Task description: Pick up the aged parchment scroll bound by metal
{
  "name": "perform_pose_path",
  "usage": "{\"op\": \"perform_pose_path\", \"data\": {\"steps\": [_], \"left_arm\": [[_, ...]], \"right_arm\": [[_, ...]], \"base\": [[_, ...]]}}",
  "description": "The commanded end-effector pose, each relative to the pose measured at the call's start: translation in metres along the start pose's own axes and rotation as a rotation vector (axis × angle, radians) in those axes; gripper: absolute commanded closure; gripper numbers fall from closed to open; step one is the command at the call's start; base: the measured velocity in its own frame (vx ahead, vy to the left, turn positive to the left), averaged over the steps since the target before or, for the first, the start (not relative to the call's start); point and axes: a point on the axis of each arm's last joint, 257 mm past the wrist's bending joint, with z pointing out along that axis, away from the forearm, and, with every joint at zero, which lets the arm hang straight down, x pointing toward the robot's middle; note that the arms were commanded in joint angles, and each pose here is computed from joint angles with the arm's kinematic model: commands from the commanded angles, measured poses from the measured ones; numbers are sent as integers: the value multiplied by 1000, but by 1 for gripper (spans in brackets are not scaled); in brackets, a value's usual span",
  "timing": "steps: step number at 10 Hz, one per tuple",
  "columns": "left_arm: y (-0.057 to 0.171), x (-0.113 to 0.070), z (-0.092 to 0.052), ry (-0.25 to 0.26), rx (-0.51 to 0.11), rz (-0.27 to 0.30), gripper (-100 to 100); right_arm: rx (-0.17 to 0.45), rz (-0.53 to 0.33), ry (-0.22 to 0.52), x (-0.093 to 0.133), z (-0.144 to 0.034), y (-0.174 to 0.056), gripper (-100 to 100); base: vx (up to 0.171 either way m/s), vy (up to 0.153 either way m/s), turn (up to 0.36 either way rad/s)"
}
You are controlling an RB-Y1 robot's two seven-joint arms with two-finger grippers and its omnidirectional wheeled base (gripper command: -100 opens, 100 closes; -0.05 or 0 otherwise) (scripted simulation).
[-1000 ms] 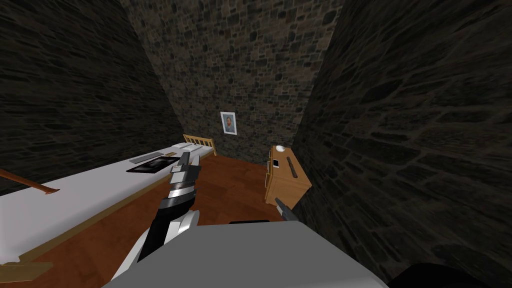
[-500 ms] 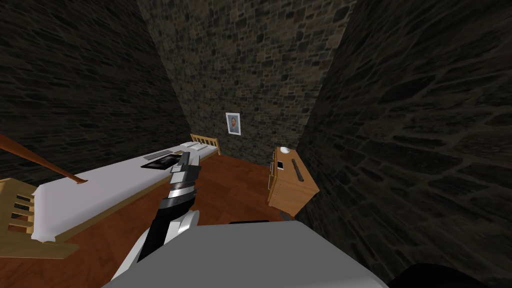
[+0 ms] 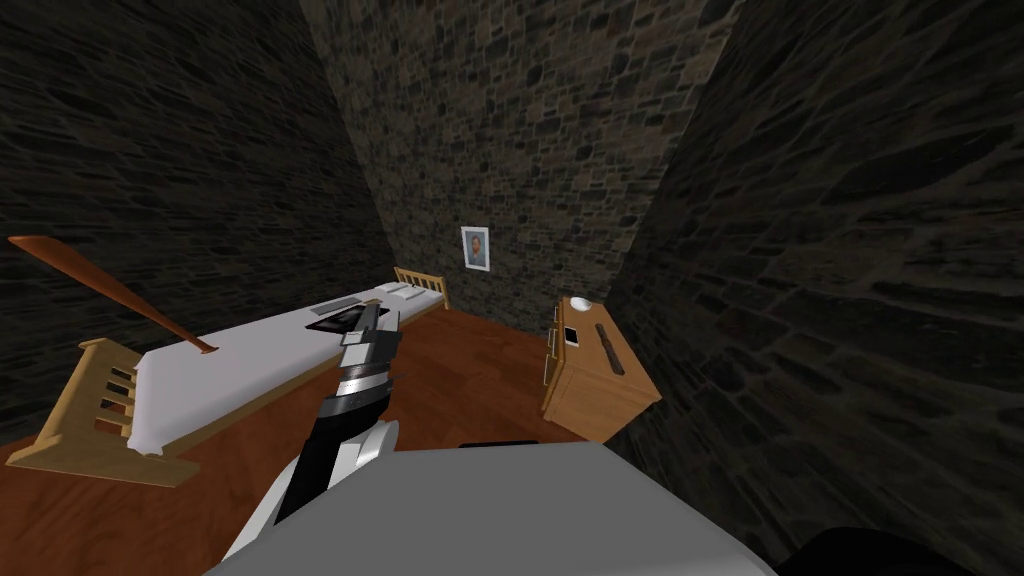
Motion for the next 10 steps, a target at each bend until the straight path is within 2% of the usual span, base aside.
{"op": "perform_pose_path", "data": {"steps": [1,2,3,4,5,6,7,8,10], "left_arm": [[0,0,0,0,0,0,0],[0,0,0,0,0,0,0],[0,0,0,0,0,0,0],[0,0,0,0,0,0,0],[0,0,0,0,0,0,0],[0,0,0,0,0,0,0],[0,0,0,0,0,0,0],[0,0,0,0,0,0,0],[0,0,0,0,0,0,0]], "right_arm": [[48,-17,17,-5,-10,-23,-100],[59,-18,16,-6,-12,-28,-100],[129,-33,42,-7,-29,-55,-100],[148,-36,39,-9,-33,-64,-100],[213,-50,61,-12,-51,-88,-100],[236,-54,58,-15,-56,-97,-100],[297,-71,77,-21,-75,-118,-100],[321,-74,72,-24,-82,-128,-100],[455,-110,91,-45,-126,-170,-100]], "base": [[62,31,65],[31,7,-9],[76,20,139],[81,10,69],[107,12,101],[95,15,64],[113,27,125],[90,17,67],[144,-1,137]]}}
